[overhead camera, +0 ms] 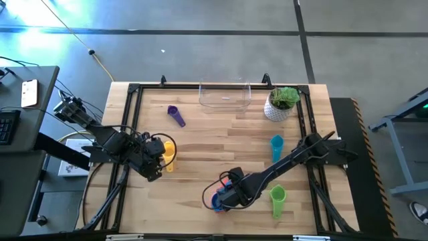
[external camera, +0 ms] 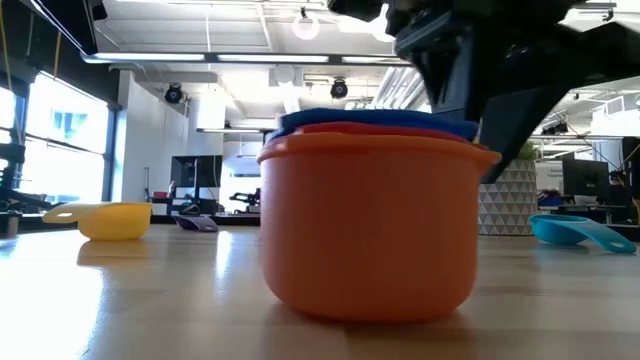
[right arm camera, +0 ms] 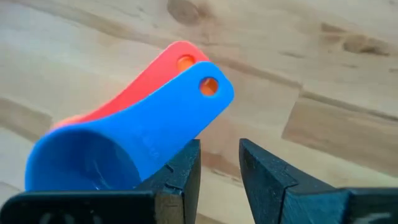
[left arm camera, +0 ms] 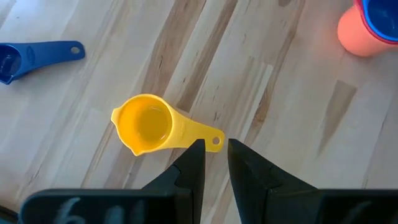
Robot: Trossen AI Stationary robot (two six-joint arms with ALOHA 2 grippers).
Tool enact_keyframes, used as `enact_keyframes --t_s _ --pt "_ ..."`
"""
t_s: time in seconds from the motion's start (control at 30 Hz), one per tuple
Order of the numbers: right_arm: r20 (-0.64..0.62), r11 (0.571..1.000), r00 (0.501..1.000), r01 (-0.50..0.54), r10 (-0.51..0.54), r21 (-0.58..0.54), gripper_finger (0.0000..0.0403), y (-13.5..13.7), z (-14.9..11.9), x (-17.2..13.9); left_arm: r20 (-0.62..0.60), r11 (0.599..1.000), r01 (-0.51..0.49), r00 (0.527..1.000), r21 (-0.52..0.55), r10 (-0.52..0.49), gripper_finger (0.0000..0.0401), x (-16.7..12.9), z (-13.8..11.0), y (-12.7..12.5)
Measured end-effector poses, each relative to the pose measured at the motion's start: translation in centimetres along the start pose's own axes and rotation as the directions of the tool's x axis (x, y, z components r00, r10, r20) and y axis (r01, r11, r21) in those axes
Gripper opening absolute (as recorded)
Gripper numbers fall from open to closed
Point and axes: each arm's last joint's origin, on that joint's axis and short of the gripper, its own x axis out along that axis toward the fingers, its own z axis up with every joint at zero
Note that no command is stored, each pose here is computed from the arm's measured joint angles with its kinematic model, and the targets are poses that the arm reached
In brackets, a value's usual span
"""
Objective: Nest measuring cups in basket
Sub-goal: Stack the blue measuring cup on top of the pink measuring cup
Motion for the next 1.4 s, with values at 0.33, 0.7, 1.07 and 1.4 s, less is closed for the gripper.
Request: enact_keyframes --t_s 0.33,0.7,1.07,1.4 --pt "-0.052 0.999 0.998 0.025 -0.024 0.023 0.0101 0.0 0.6 0.1 0.115 0.974 0.227 0.967 0.017 -0.227 0.006 1.3 0.9 -2.3" --pt "-0.088 0.996 0.996 0.006 0.002 0.091 0.0101 0.3 0.5 0.1 0.151 0.965 0.213 0.96 0.15 -0.235 0.006 6.4 0.8 -3.5" --pt "-0.098 0.994 0.994 -0.045 0.055 0.102 0.0101 0.8 0.4 0.1 0.145 0.928 0.226 0.949 0.296 -0.278 0.006 11.6 1.7 -6.2" --pt "-0.091 0.993 0.993 -0.062 0.071 0.101 0.0101 1.1 0.9 0.2 0.098 0.914 0.285 0.941 0.289 -0.325 0.006 16.4 2.5 -7.3"
